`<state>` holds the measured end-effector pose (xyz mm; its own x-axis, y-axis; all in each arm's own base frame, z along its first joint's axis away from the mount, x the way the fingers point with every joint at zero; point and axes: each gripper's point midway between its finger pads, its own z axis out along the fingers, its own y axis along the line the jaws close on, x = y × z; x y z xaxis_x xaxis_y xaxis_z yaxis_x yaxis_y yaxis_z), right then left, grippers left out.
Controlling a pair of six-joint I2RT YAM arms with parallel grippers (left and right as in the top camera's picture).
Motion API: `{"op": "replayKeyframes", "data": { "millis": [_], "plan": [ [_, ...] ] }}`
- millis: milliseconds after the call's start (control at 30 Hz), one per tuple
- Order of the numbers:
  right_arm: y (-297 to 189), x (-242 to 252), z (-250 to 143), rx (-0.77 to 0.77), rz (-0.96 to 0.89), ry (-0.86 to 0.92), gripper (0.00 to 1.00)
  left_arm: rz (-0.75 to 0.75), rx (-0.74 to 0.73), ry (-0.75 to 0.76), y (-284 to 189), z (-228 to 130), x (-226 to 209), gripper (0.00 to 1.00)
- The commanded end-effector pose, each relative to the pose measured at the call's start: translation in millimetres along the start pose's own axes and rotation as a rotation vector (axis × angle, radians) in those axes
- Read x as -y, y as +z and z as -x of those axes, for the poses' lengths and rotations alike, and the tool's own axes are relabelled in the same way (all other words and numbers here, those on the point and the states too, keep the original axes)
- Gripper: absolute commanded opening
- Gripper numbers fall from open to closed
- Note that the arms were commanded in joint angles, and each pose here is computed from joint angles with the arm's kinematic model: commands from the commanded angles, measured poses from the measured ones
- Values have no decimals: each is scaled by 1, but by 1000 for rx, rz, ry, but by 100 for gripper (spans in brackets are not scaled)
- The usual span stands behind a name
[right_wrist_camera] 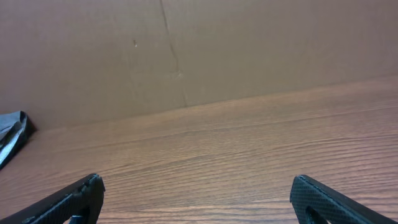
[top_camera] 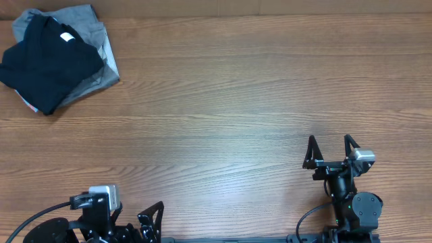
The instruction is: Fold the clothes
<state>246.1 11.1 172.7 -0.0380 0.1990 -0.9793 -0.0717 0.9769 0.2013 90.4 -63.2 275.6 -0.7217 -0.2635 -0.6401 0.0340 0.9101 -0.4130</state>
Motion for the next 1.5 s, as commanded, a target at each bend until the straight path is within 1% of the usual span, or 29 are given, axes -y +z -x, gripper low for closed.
{"op": "replayKeyframes", "data": {
  "millis": [0, 233, 333, 433, 600, 700, 833, 1000, 1100, 1200, 1400, 1467],
  "plan": [
    [0, 2, -1, 8, -10, -8, 100, 6, -13, -16, 2, 0, -2, 100],
    [0, 3, -1, 8, -10, -8, 100, 12, -17, -17, 2, -1, -3, 100],
    [0, 2, -1, 8, -10, -8, 100, 85, -7, -13, 1, 1, -16, 100],
    [0, 2, -1, 8, -10, -8, 100, 36, 28, 43, 1, 9, -8, 100],
    [0, 3, -1, 8, -10, -8, 100, -144, 212, 258, 10, 41, 18, 100],
    [0, 3, -1, 8, -10, -8, 100, -196, 335, 343, 26, 53, 20, 100],
    [0, 2, -1, 8, -10, -8, 100, -225, 481, 393, 60, 64, 11, 100],
    [0, 2, -1, 9, -10, -8, 100, -214, 654, 362, 92, 73, -9, 100],
    [0, 3, -1, 8, -10, -8, 100, -193, 724, 290, 109, 72, -25, 100],
    [0, 2, -1, 8, -10, -8, 100, -168, 759, 220, 125, 71, -42, 100],
    [0, 3, -1, 8, -10, -8, 100, -106, 802, 191, 149, 65, -66, 100],
    [0, 2, -1, 8, -10, -8, 100, -64, 795, 176, 153, 64, -74, 100]
  ]
}}
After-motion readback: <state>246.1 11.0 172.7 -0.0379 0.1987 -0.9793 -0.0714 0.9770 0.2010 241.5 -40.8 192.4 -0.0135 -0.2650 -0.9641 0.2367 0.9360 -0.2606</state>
